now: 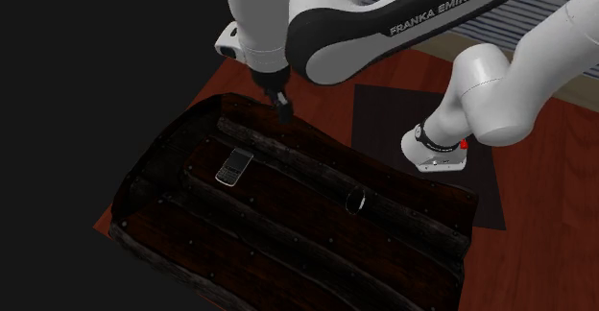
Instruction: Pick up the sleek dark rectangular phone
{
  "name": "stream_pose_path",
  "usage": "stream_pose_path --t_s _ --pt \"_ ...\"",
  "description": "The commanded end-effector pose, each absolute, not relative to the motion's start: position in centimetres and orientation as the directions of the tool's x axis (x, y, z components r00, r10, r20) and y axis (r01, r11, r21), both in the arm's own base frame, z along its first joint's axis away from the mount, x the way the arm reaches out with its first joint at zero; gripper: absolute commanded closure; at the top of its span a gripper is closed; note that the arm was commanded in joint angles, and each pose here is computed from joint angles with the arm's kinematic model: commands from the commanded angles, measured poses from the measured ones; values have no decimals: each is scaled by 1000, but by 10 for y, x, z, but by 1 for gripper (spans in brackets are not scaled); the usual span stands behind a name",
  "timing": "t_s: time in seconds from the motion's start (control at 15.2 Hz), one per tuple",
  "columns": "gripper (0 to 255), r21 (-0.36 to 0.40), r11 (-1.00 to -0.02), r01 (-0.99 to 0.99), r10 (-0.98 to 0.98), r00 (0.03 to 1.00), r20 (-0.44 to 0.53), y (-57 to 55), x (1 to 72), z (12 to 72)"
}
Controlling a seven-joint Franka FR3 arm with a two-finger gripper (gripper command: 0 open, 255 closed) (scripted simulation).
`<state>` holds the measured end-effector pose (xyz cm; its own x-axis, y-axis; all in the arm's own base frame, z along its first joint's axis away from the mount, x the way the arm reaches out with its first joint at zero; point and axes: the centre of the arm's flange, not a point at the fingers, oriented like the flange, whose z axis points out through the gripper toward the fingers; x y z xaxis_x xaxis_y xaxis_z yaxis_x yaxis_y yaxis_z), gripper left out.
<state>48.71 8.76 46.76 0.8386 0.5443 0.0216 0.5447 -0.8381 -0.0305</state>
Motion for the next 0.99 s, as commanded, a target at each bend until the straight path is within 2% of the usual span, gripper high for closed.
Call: stream_pose_path --t_s 0.0,0.92 --pt "0 -34 -802 597 596 802 21 101 502 457" --pt "0 -56 -490 870 870 492 20 225 604 372"
